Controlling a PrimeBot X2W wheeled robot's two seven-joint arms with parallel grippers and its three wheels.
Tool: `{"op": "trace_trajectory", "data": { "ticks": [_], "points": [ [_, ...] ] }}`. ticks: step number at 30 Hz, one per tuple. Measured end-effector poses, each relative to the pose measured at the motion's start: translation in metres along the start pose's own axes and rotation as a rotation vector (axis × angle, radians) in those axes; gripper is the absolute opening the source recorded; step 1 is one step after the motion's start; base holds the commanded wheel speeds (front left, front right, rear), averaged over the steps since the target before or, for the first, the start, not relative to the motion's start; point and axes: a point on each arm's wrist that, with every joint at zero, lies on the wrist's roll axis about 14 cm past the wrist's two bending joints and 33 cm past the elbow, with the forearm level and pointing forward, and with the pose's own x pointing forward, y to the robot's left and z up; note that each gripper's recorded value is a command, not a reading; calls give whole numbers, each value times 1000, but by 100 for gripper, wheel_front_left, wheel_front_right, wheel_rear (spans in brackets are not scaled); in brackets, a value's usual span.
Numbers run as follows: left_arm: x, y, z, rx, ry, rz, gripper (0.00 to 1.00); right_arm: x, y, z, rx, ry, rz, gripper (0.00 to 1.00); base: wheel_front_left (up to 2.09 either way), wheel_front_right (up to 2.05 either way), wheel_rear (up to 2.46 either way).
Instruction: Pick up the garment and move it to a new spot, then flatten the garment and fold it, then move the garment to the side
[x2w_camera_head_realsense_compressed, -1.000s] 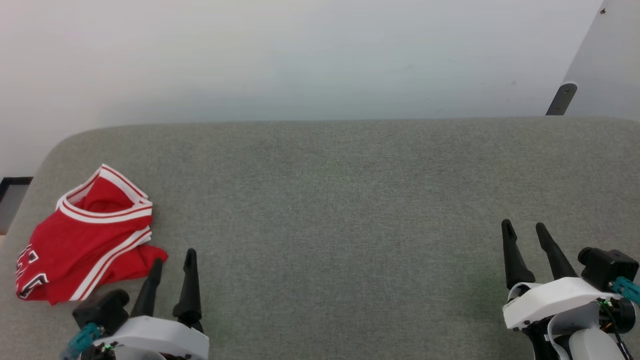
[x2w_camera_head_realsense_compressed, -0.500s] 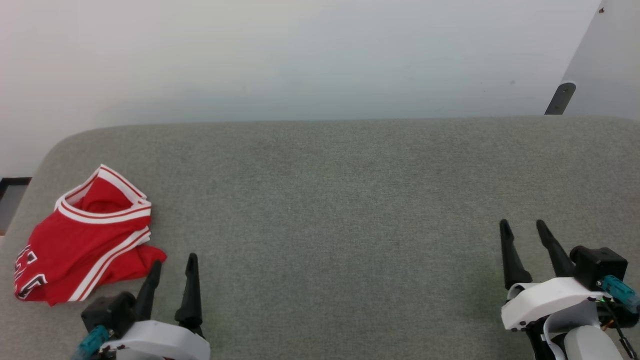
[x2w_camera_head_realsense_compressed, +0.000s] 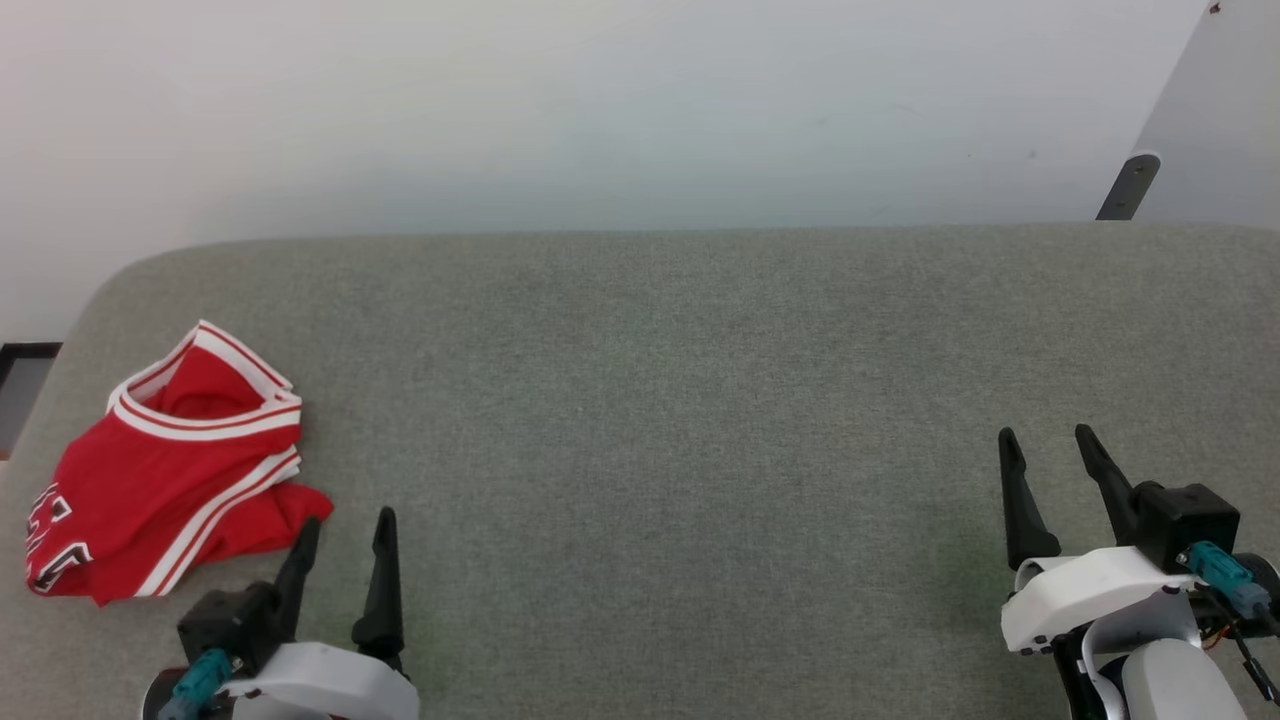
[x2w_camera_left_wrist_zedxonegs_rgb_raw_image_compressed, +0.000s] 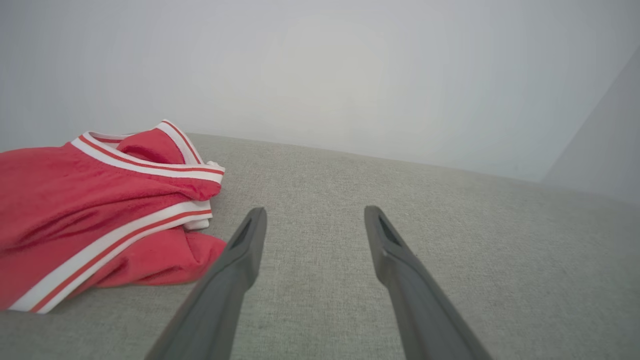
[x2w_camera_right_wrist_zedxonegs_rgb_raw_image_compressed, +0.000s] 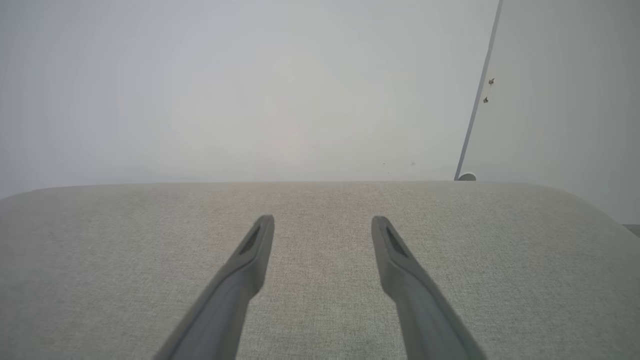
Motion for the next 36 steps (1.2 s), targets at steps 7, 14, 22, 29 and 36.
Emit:
{"op": "trace_trajectory", "data": {
  "ticks": [7, 14, 22, 29, 36],
  "points": [
    [1, 1, -1, 33, 1, -2, 100, 1, -2, 2, -19, -15, -4, 100, 0, 0, 0],
    [2, 3, 8, 82, -32, -4, 100, 1, -1, 7, -45, -33, 1, 100, 0, 0, 0],
    [2, 1, 13, 137, -51, -20, 100, 1, -1, 10, -77, -50, 4, 100, 0, 0, 0],
    [-2, 1, 13, 123, -54, -18, 100, -1, -3, 11, -57, -54, -4, 100, 0, 0, 0],
    [-8, 7, 13, 87, -54, 8, 100, 1, 0, 9, -29, -53, -1, 100, 0, 0, 0]
  ]
}}
